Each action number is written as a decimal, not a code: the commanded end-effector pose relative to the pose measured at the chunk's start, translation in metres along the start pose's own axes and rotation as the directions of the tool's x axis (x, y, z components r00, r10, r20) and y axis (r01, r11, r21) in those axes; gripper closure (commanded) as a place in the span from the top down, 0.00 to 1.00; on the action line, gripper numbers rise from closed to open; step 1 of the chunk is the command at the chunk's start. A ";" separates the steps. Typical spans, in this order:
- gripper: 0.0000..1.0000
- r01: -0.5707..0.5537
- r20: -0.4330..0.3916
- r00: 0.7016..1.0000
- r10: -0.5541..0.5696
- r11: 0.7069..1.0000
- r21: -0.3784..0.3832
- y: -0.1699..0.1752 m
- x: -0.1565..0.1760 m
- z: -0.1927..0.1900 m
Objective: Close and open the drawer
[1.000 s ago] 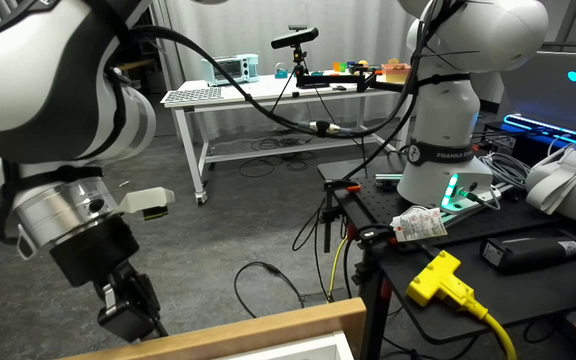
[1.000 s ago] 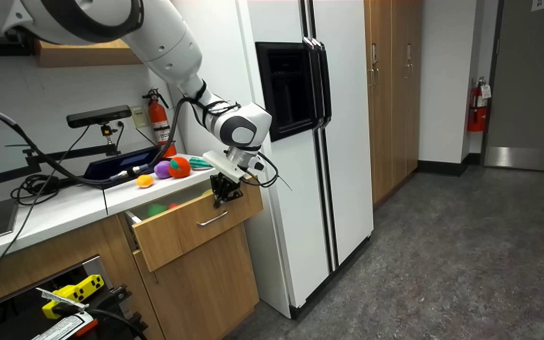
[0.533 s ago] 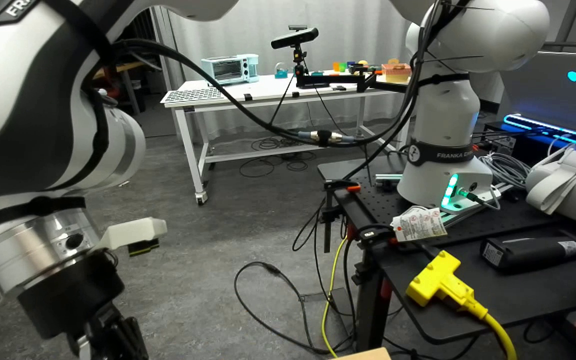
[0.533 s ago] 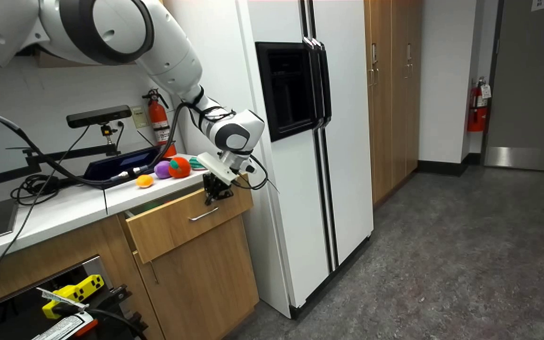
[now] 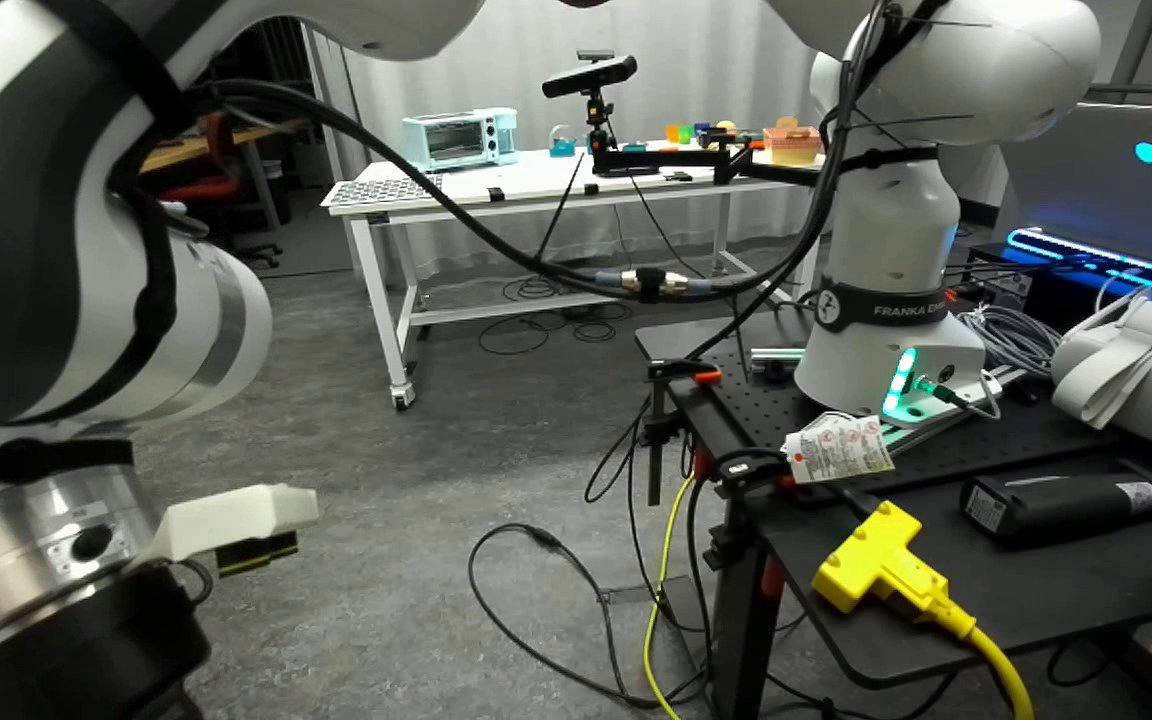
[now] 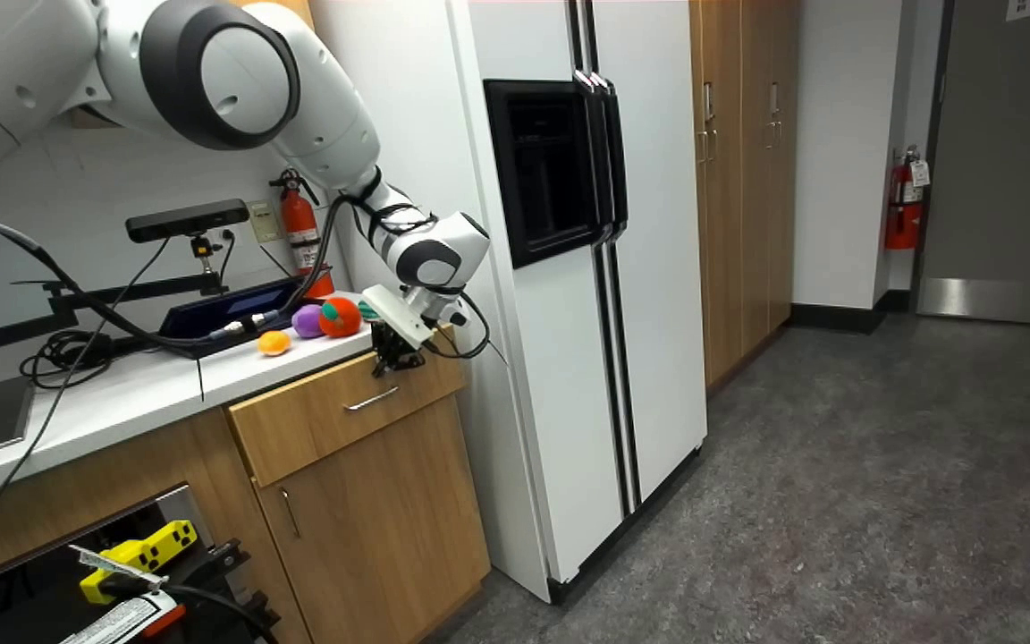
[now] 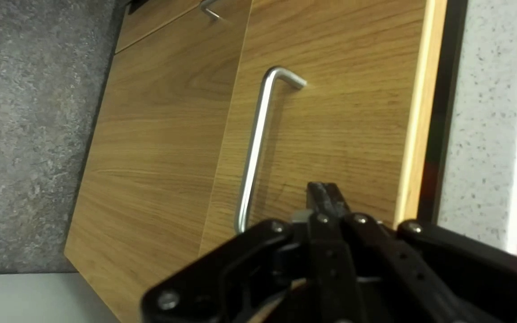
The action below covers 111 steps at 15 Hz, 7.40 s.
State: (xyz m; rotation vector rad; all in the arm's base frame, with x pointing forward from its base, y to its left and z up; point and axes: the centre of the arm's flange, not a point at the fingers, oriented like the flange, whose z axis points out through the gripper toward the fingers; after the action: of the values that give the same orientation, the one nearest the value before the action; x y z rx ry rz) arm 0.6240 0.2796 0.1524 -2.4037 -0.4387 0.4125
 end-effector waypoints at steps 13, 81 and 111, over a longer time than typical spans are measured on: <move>0.00 0.046 -0.020 0.999 -0.048 0.994 -0.094 -0.012 0.007 -0.031; 1.00 0.264 -0.044 0.954 -0.297 0.900 -0.347 -0.015 -0.010 -0.015; 1.00 0.084 -0.123 0.985 -0.119 0.962 -0.259 0.022 -0.018 0.053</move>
State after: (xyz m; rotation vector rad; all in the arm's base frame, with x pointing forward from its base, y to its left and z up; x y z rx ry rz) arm 0.5917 0.3008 0.0945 -2.5622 -0.5593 0.1868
